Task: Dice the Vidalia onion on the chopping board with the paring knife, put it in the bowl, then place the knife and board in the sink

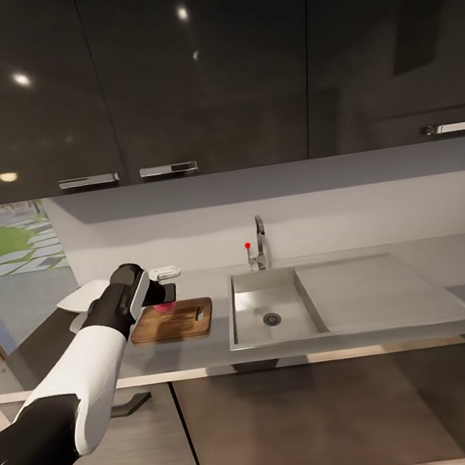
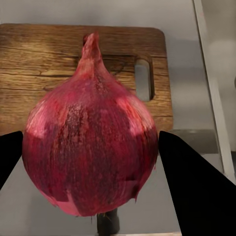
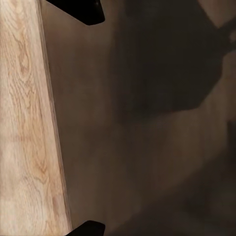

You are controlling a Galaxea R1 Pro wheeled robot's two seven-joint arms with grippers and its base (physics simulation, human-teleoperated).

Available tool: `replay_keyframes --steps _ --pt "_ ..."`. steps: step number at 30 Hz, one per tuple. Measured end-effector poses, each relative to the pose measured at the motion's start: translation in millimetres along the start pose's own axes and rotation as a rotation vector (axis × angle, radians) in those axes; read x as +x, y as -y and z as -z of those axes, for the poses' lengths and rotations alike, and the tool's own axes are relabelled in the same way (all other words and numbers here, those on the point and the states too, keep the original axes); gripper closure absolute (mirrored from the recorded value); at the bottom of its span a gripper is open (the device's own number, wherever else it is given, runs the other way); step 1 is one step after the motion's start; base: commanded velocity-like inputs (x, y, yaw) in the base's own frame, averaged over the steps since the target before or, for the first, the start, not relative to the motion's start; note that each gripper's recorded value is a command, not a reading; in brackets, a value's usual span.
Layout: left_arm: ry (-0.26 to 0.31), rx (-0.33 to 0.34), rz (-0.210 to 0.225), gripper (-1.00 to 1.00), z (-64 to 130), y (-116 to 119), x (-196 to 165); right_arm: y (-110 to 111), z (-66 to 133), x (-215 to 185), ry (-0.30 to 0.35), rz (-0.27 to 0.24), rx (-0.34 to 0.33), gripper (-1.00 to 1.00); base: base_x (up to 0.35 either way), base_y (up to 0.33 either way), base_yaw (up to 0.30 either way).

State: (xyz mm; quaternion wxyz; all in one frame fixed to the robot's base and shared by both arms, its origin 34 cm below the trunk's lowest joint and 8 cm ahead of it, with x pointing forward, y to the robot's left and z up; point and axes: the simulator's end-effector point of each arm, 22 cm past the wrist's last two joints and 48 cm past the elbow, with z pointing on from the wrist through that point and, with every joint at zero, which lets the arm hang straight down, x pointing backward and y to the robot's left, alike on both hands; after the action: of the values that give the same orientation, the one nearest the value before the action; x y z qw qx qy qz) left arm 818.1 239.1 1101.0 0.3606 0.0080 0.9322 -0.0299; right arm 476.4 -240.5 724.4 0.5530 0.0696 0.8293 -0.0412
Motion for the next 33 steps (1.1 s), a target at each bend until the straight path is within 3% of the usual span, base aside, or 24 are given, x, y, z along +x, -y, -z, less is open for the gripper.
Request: replay_keyframes --steps 15,33 --pt "-0.038 -0.003 0.002 1.00 -8.8 -1.5 14.3 -1.1 0.2 0.0 0.000 -0.001 -0.001 -1.00 0.000 0.000 0.000" --pt "-0.029 -0.003 0.002 1.00 -6.7 -1.6 11.2 -1.1 0.4 -0.1 0.000 -0.001 -0.001 -1.00 0.046 0.005 0.000"
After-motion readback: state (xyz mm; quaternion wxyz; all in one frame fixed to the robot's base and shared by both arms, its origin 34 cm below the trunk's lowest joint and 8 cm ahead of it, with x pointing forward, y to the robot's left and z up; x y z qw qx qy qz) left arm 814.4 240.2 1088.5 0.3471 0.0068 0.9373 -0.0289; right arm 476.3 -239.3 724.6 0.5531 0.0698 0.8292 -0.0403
